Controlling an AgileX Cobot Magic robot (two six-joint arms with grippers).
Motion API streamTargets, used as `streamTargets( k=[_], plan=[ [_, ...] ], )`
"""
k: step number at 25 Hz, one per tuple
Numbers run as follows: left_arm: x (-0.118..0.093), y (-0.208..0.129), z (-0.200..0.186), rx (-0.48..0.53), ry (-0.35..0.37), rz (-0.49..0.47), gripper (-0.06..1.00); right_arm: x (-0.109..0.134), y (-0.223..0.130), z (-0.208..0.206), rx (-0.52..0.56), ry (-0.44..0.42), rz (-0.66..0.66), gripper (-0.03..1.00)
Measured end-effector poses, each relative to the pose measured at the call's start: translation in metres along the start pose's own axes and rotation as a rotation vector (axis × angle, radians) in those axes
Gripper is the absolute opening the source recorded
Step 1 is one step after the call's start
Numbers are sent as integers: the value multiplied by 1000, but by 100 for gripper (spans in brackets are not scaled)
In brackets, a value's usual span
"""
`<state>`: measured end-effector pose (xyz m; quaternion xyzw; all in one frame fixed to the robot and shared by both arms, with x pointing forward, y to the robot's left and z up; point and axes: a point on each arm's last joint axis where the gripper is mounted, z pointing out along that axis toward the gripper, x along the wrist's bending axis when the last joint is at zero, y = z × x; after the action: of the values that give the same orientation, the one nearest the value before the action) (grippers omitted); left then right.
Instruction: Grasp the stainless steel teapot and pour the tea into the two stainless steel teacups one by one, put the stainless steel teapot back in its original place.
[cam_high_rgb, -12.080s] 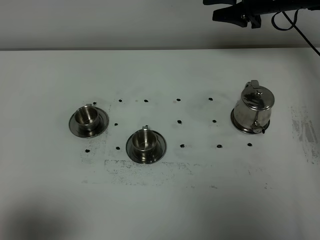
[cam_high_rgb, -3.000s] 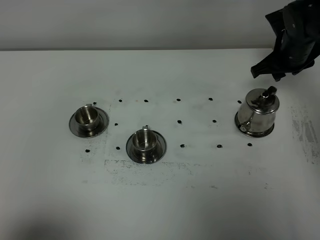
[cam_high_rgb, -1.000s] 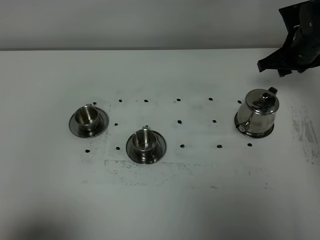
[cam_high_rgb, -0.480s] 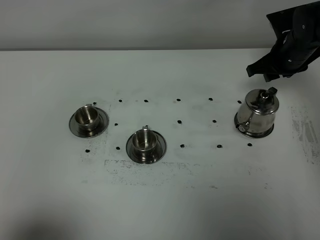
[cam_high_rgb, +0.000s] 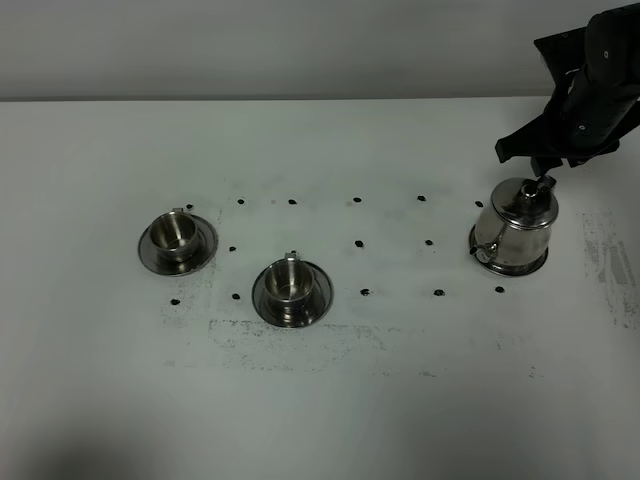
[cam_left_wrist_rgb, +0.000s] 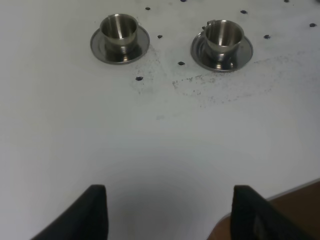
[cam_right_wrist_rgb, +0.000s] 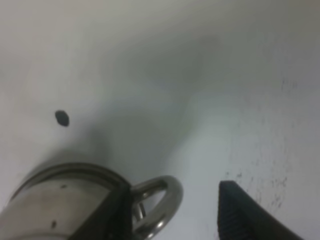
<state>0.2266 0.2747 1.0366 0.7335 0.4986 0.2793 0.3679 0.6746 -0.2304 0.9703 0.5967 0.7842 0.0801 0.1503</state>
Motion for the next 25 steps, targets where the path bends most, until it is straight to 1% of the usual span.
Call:
streamTargets(
  k=[13,17,25],
  plan=[
    [0,0,0,0,0,0,52,-4,-7,0,75,-42,43,38],
    [0,0,0,0,0,0,52,-5,-10,-1,104,-65,81,38],
    [0,0,0,0,0,0,52,-7,-17,-2,178,-90,93,38]
  ],
)
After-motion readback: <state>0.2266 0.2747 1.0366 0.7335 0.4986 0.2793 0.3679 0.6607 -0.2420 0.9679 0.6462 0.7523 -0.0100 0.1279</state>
